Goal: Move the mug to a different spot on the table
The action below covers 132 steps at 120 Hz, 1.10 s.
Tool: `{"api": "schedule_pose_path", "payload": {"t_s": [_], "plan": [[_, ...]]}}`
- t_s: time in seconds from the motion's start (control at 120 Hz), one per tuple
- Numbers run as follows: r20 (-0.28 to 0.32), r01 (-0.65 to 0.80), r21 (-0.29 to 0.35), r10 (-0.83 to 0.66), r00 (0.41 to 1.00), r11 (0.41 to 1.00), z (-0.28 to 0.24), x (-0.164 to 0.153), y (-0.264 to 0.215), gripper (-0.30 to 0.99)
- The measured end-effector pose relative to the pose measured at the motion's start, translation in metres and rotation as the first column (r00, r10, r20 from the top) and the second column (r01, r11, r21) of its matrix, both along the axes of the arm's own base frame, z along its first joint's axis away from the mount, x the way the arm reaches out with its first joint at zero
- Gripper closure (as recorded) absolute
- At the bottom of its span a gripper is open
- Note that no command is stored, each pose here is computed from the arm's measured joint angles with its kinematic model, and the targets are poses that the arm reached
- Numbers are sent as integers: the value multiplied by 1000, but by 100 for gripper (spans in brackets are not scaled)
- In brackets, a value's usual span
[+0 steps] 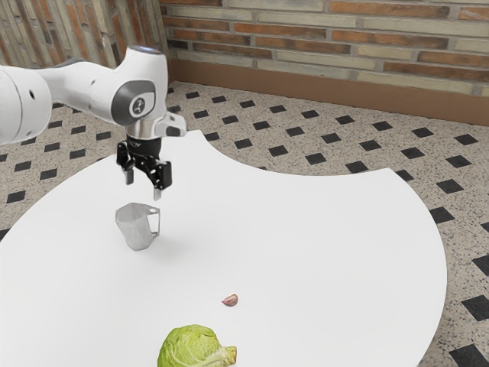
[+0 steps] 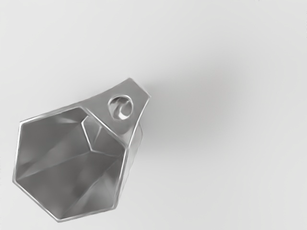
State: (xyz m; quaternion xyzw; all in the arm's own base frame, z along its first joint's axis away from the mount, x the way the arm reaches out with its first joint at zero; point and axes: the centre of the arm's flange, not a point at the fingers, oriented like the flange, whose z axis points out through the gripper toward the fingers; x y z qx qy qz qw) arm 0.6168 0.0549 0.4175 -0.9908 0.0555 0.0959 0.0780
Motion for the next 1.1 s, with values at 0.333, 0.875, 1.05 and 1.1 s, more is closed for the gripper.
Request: {"api": "schedule_pose_path", "payload": {"t_s": [0.333,0.875,1.05,1.1], "plan": [[15,246,-35,-245,969,969,-26,15,12,0],[-27,476,-80,-479,877,876,-82,28,29,0],[-30,513,-88,-517,856,854,-91,31,32,0],[-27,521,-88,-525,850,849,-93,32,33,0]]}}
